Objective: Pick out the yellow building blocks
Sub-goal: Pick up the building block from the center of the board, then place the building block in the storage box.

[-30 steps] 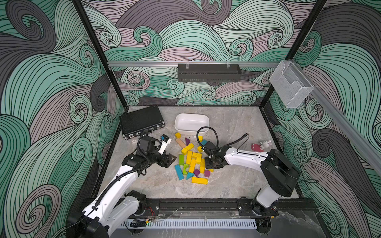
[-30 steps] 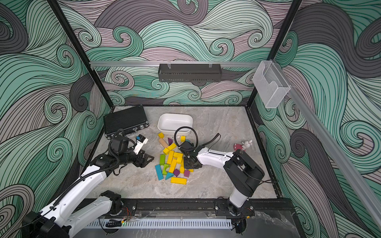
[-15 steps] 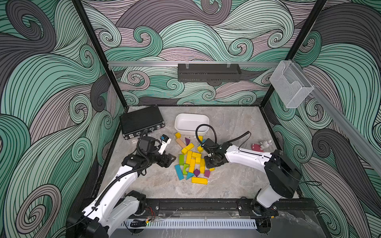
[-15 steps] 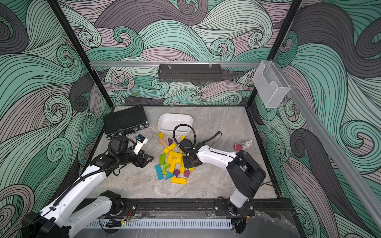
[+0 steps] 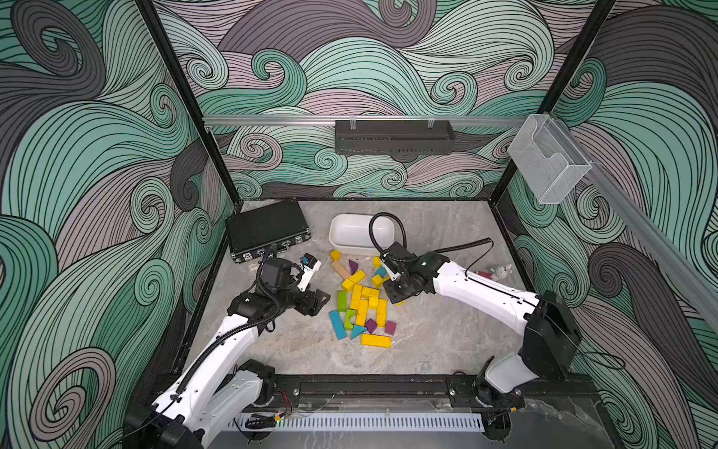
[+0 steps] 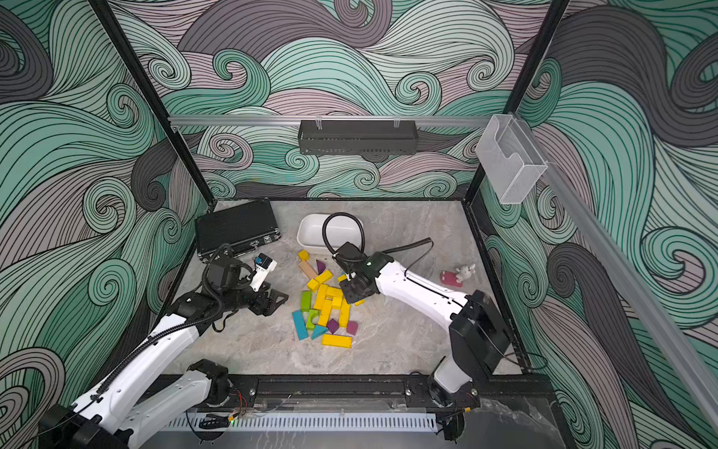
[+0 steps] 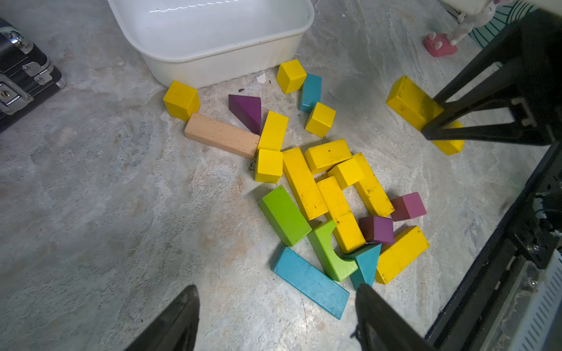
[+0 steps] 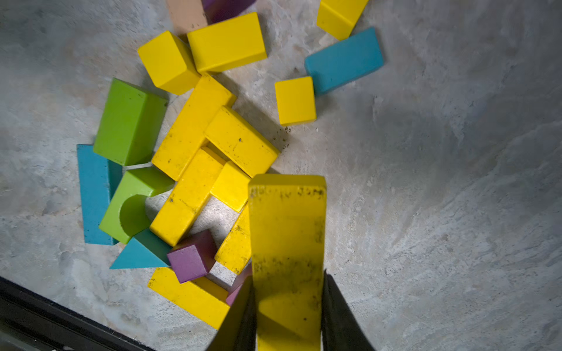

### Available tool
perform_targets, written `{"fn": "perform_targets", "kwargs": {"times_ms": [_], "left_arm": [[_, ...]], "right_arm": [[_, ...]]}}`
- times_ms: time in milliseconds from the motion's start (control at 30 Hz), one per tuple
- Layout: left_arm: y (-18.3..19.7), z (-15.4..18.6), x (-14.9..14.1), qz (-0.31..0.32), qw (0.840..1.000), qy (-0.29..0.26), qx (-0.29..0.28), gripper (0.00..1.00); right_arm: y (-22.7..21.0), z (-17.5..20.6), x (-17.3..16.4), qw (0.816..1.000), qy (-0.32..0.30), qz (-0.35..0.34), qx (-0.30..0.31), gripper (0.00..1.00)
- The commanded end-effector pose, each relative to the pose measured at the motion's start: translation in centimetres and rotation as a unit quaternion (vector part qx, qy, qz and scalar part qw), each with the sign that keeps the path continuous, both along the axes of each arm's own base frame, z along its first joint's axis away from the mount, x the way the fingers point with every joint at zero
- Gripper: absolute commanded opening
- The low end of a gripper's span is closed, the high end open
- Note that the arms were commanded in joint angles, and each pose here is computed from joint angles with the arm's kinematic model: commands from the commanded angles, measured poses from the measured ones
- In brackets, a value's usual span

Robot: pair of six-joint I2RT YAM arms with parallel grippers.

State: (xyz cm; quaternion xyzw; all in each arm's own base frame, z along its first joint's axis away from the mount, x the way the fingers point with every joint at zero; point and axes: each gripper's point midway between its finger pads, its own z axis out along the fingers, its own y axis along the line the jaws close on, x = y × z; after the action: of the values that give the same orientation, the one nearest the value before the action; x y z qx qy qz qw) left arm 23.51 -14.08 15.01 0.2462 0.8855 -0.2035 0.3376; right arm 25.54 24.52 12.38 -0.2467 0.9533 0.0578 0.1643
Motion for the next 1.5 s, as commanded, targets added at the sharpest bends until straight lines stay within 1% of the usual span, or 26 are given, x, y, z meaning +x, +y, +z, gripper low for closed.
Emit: {"fn": "perform_targets", "kwargs": {"times_ms": [0,67,167,267,400,467,500,533,633,733,933,1033,1133,1267,1333,1467], "left_arm": [[-0.1,1.2,0.5,-0.003,1.0,-0.02,0.005,0.8],[-0.3,2.6,1.8,0.005,1.0,-0.03,0.002,0.81],[-1.0,5.1,4.7,0.021,0.999,-0.034,-0.003,0.81],[-2.2,7.3,8.2,0.028,0.998,-0.047,-0.017,0.81],[-3.0,8.6,13.0,0.049,0.997,-0.06,-0.016,0.79],[-4.0,9.2,14.6,0.037,0.997,-0.066,-0.027,0.78],[-4.6,8.5,15.5,0.032,0.998,-0.053,-0.031,0.77],[-5.1,8.4,16.1,0.027,0.998,-0.048,-0.038,0.77],[-6.0,7.9,16.8,0.01,0.999,-0.03,-0.043,0.76],[-6.2,7.5,17.1,0.002,0.999,-0.033,-0.039,0.76],[-7.2,6.9,16.8,-0.02,0.997,-0.034,-0.064,0.76],[-7.5,6.7,16.9,-0.018,0.996,-0.028,-0.082,0.76],[-7.9,5.7,17.2,-0.018,0.996,-0.008,-0.092,0.77],[-7.4,4.7,17.7,-0.009,0.996,0.007,-0.087,0.78],[-7.1,4.3,17.8,-0.006,0.996,0.012,-0.086,0.78],[-6.5,3.7,17.6,-0.002,0.998,0.019,-0.067,0.78]], "right_arm": [[-0.1,1.5,1.0,1.0,-0.006,0.018,-0.006,0.08],[0.3,2.1,2.1,1.0,-0.01,0.015,0.002,0.08],[0.9,2.8,4.4,1.0,-0.013,0.008,0.012,0.08],[1.5,3.2,6.9,1.0,-0.005,-0.002,0.023,0.08],[2.3,3.5,10.9,0.999,-0.018,-0.014,0.027,0.08],[2.8,3.5,12.8,0.999,-0.022,-0.021,0.032,0.08],[3.0,3.2,13.8,0.999,-0.022,-0.025,0.032,0.08],[3.3,3.1,14.8,0.999,-0.025,-0.031,0.034,0.09],[3.9,2.4,17.2,0.998,-0.024,-0.047,0.044,0.09],[4.4,1.5,19.2,0.996,-0.019,-0.063,0.055,0.09],[3.8,-0.5,22.5,0.993,-0.017,-0.102,0.058,0.09],[3.0,-1.8,23.4,0.992,-0.015,-0.115,0.049,0.1],[2.1,-3.3,24.1,0.991,-0.007,-0.127,0.04,0.11],[0.9,-4.6,25.0,0.989,0.002,-0.145,0.039,0.11],[0.5,-5.3,25.4,0.988,0.007,-0.151,0.038,0.13],[0.4,-6.4,25.8,0.988,0.012,-0.153,0.035,0.15]]}}
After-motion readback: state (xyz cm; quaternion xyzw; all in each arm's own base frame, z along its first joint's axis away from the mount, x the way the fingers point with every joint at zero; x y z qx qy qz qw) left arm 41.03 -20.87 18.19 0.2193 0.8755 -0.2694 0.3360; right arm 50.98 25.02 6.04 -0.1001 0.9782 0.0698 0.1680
